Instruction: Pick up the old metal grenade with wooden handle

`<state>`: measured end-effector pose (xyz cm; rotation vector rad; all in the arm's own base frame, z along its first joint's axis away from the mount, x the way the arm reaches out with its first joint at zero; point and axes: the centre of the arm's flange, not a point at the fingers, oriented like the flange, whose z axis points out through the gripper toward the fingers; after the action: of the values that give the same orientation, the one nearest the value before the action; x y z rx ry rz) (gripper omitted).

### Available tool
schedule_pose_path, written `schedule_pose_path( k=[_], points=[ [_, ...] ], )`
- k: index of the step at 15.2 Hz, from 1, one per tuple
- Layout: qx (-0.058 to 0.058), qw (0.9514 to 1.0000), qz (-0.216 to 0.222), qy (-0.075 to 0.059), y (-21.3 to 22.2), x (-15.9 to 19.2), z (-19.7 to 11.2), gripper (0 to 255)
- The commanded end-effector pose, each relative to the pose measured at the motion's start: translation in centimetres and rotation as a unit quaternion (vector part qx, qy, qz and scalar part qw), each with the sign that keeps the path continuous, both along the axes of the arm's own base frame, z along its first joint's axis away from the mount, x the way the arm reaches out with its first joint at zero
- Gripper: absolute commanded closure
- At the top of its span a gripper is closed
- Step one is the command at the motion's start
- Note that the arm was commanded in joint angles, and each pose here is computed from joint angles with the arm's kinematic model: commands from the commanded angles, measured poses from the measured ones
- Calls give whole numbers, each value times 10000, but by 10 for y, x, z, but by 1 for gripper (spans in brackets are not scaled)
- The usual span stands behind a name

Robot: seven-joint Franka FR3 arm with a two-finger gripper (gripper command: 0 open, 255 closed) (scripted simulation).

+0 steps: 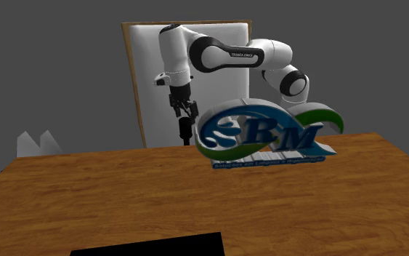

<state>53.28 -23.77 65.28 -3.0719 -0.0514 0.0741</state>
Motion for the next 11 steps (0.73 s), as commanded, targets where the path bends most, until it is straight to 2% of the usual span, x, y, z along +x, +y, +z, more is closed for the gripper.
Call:
schedule_pose_path(
  k=[1, 3, 4, 11],
  points=[
    [0, 10000, 2, -2, 0, -1, -11, 0],
    [0, 10000, 2, -2, 1, -1, -14, 0],
    [-1, 10000, 2, -2, 0, 0, -14, 255],
    [-1, 10000, 2, -2, 0, -1, -14, 255]
  ],
)
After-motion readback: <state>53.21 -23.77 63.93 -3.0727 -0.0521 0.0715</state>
